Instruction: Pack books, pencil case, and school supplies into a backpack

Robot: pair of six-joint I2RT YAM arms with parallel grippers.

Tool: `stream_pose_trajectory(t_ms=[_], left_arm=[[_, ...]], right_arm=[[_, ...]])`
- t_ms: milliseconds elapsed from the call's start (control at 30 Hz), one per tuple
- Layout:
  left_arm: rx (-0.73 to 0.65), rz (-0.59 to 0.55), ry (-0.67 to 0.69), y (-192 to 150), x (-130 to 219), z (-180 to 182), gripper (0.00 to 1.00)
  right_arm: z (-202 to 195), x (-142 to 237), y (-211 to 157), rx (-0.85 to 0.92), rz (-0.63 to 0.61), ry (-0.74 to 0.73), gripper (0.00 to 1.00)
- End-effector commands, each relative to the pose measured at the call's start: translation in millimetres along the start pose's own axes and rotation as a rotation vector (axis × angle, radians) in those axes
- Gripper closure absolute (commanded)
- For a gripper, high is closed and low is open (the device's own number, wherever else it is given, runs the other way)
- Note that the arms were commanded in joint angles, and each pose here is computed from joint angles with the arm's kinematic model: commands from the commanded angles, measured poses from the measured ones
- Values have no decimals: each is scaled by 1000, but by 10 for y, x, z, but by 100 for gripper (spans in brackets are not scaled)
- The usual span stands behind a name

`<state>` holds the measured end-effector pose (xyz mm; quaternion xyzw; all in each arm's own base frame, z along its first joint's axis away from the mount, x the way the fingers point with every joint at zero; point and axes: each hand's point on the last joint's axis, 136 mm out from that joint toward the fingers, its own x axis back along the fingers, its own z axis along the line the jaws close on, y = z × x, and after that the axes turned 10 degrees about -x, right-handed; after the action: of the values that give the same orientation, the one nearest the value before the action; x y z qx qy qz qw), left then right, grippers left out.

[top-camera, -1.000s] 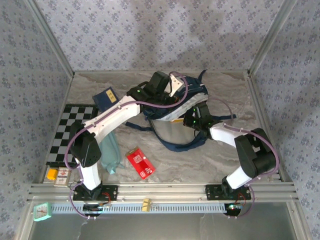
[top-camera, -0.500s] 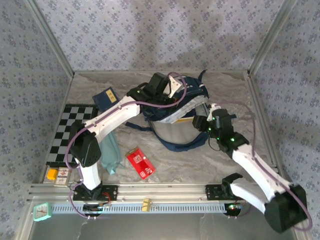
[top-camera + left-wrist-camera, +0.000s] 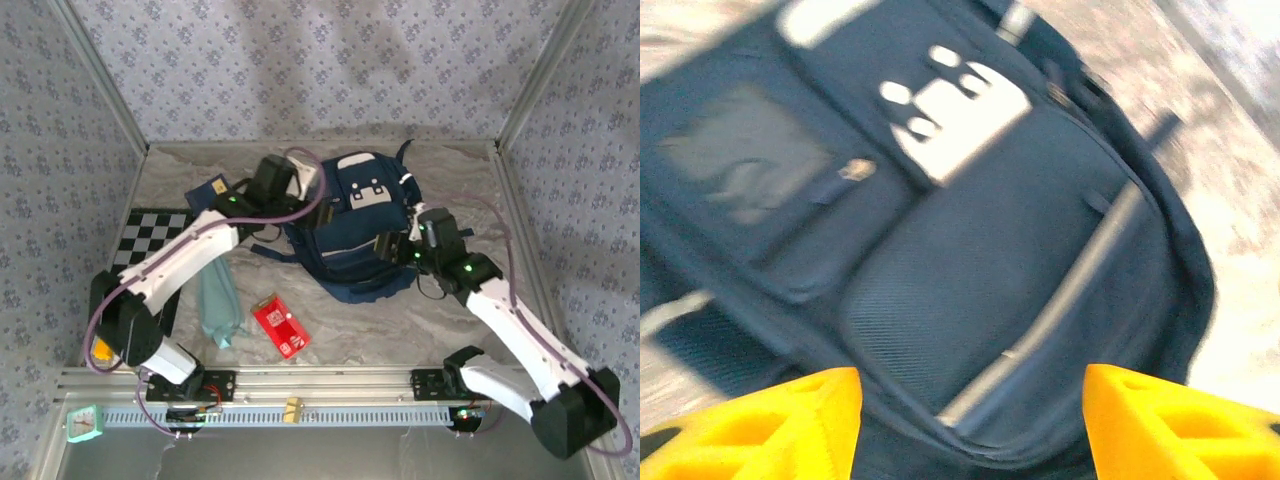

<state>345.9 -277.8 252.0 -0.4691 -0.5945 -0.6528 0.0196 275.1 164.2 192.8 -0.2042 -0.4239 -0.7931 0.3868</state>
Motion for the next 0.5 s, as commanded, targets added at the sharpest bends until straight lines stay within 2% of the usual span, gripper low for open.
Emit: stream_pose_trajectory(t_ms=[0,133,233,367,467], left_arm=[[159,89,245,-325,8,718,35],[305,216,409,-627,-58,1421,32],[323,294,532,-808,-143,1812,30],[359,429,602,-1006,-390,2182,29],[366,480,628,-1072,-588,2382,29]], right_arm=[[291,-159,-21,34,49,37,39],[586,-478,-122,64,134,84,38],[727,-713,-187,88,165,101,37],[873,-998,-276,96,212,96,37],[1006,-1192,-308,113,237,103,37]])
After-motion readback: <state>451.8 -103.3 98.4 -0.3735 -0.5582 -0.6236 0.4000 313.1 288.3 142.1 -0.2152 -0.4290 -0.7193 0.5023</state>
